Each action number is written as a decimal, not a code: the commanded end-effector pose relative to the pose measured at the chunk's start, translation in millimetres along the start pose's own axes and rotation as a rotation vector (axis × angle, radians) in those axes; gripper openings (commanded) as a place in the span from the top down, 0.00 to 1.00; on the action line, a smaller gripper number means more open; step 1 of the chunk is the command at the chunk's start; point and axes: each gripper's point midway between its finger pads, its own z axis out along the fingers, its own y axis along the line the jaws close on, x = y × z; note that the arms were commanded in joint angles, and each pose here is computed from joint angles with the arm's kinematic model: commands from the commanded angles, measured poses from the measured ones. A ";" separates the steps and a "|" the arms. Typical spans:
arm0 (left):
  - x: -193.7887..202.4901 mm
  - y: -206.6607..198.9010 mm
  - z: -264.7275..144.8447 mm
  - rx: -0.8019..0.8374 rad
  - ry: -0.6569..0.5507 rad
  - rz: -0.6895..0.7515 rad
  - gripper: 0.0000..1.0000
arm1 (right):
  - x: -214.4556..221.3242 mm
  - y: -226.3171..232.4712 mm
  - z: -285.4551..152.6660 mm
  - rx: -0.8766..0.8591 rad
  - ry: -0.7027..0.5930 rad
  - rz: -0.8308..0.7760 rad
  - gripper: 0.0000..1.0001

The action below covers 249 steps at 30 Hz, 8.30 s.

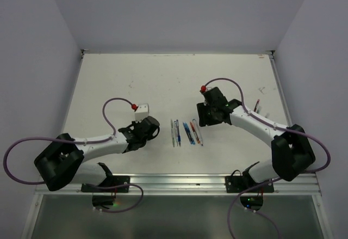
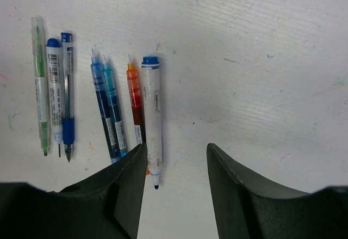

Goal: Open the pen caps

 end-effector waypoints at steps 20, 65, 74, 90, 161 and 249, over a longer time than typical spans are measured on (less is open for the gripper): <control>-8.3 -5.8 7.9 0.026 -0.014 -0.058 0.71 | -13.6 -3.9 -23.4 0.012 -0.091 0.026 0.48; -43.1 -114.2 -93.8 0.823 -0.084 -0.094 0.55 | -49.9 -270.8 -56.1 0.507 -0.223 0.722 0.62; -33.6 -112.4 -90.1 0.819 -0.069 -0.061 0.54 | 2.3 -302.6 -41.1 0.596 -0.136 0.893 0.62; -32.2 -109.0 -83.3 0.786 -0.070 -0.035 0.53 | 50.9 -319.6 -10.6 0.623 -0.039 0.908 0.64; -112.5 -165.8 -148.2 1.063 -0.081 -0.397 0.55 | -15.2 135.0 -134.1 -1.130 -0.321 -0.056 1.00; -126.3 -4.8 -65.2 0.154 -0.212 -0.176 1.00 | 16.0 11.8 -23.1 0.037 -0.120 -0.110 1.00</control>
